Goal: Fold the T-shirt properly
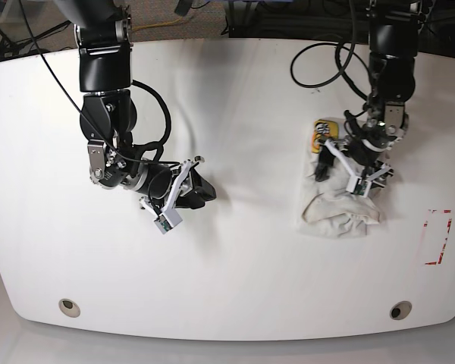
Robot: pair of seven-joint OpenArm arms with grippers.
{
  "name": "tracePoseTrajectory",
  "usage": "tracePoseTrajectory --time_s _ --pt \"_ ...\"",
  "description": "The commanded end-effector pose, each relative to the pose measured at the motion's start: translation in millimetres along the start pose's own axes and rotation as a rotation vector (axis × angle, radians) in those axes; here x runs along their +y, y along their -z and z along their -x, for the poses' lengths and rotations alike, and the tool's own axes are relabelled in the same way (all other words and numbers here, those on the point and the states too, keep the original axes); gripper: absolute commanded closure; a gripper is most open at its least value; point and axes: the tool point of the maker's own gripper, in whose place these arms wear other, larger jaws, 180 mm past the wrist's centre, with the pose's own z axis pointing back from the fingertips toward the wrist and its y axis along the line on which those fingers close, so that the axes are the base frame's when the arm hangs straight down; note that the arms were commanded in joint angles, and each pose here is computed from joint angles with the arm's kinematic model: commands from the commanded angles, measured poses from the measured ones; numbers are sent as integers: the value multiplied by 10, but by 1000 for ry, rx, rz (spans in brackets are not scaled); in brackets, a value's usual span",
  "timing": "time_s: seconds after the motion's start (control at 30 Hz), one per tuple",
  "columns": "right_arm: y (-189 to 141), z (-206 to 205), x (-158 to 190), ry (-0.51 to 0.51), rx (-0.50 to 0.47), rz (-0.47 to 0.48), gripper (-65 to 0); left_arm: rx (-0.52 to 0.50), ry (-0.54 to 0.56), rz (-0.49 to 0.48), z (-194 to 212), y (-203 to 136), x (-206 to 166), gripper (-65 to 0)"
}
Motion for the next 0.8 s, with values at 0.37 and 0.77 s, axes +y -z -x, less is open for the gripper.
tracePoseTrajectory --time_s 0.37,0.77 --pt "-83 -297 41 -46 -85 -9 -179 446 190 -234 1089 -1321 1973 -489" --pt "-152 -270 224 -84 -103 -17 -179 355 180 -307 775 -1824 2646 -488"
